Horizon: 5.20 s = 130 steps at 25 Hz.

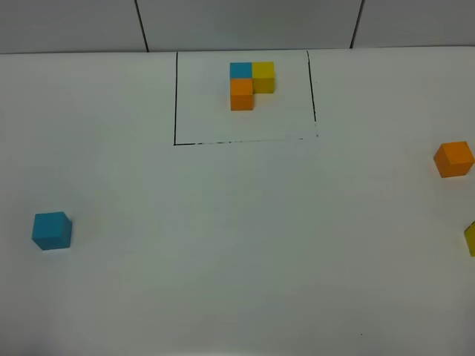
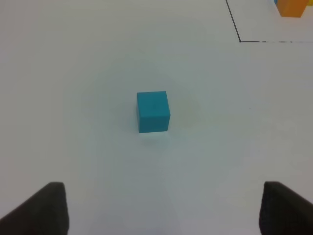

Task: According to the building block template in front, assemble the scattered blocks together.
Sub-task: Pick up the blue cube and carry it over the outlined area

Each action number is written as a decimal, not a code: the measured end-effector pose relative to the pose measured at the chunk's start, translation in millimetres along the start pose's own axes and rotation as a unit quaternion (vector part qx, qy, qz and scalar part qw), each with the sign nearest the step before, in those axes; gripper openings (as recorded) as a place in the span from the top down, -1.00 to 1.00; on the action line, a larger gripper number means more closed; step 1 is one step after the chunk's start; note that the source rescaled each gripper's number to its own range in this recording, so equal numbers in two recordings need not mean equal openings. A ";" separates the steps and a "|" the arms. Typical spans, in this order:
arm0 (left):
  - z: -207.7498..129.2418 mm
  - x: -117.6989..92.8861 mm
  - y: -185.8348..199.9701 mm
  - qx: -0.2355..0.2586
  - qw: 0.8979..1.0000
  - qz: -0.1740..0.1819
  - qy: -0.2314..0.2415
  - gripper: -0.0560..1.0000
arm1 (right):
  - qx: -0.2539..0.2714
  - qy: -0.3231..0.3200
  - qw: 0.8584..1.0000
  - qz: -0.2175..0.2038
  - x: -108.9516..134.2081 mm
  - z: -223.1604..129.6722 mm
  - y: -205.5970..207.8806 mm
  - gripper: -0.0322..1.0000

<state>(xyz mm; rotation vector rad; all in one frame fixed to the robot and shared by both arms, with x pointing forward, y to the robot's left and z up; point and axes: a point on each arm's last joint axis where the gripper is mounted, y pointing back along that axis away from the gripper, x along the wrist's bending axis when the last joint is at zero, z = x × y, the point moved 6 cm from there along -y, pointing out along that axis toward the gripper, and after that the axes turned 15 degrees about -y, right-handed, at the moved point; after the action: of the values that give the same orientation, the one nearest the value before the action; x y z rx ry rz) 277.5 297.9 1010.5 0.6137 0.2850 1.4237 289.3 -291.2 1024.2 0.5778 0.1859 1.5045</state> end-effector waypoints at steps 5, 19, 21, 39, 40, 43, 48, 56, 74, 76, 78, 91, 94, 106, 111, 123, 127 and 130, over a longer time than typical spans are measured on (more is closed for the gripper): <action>0.0 0.0 0.0 0.000 1.000 0.000 0.000 -0.41 | 0.000 0.000 1.000 0.000 0.0 0.0 0.0 -0.71; 27.8 10.0 -18.1 0.038 0.999 0.002 -0.019 -0.74 | 0.000 -0.002 1.000 0.000 0.1 0.0 0.0 -0.58; 38.4 12.7 -29.0 0.064 0.998 -0.005 -0.019 -0.80 | 0.000 -0.002 1.000 0.000 0.1 0.0 0.0 -0.57; 78.3 25.5 -197.7 0.394 0.916 -0.075 0.013 -0.82 | 0.000 -0.003 1.000 0.000 0.1 0.0 0.0 -0.53; 74.0 24.6 -205.0 0.407 0.910 -0.078 0.014 -0.82 | 0.000 -0.003 1.000 0.000 0.1 0.0 0.0 -0.53; 61.5 22.2 -221.3 0.437 0.896 -0.085 0.014 -0.82 | 0.000 -0.004 1.000 0.000 0.1 0.0 0.0 -0.53; 51.5 19.2 -241.1 0.447 0.890 -0.089 0.019 -0.82 | 0.000 -0.004 1.000 0.001 0.2 -0.1 0.0 -0.53; 49.7 5.6 -260.1 0.436 0.896 -0.087 -0.002 -0.82 | 0.000 -0.004 1.000 0.002 0.5 -0.1 0.0 -0.52; 39.1 -0.1 -282.4 0.438 0.897 -0.064 0.013 -0.82 | 0.000 -0.005 1.000 0.002 0.6 -0.1 0.0 -0.51; 33.0 -1.9 -287.3 0.447 0.892 -0.066 0.014 -0.82 | 0.000 -0.005 1.000 0.002 0.6 -0.1 0.0 -0.51; 27.1 -3.2 -291.3 0.456 0.887 -0.067 0.013 -0.82 | 0.000 -0.005 1.000 0.002 0.6 -0.1 0.0 -0.51; 5.6 -8.4 -304.9 0.459 0.885 -0.071 0.013 -0.82 | 0.001 -0.006 1.000 0.003 1.0 -0.2 0.0 -0.51; 5.2 -8.6 -305.4 0.457 0.887 -0.070 0.013 -0.79 | 0.001 -0.006 1.000 0.003 1.0 -0.2 0.0 -0.51; 4.9 -8.6 -306.1 0.454 0.888 -0.070 0.013 0.56 | 0.001 -0.007 1.000 0.005 1.4 -0.3 0.0 -0.51; 4.5 -8.5 -305.2 0.458 0.886 -0.071 0.011 0.89 | 0.001 -0.007 1.000 0.005 1.5 -0.3 0.0 -0.51; 55.9 -4.3 -312.2 0.434 0.893 -0.104 -0.065 0.89 | 0.001 -0.010 1.000 0.005 1.5 -0.3 0.0 -0.51; 79.9 -27.6 -317.5 0.405 0.888 -0.147 -0.160 0.89 | 0.001 -0.010 1.000 0.005 1.5 -0.3 0.0 -0.51; 90.7 -54.0 -325.4 0.395 0.871 -0.183 -0.230 0.89 | 0.001 -0.010 1.000 0.005 1.5 -0.3 0.0 -0.51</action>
<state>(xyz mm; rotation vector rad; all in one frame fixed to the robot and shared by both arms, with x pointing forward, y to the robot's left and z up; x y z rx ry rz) 589.0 216.0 894.9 1.4592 0.5750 0.7147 289.2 -289.7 1024.3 0.5967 0.1688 1.5076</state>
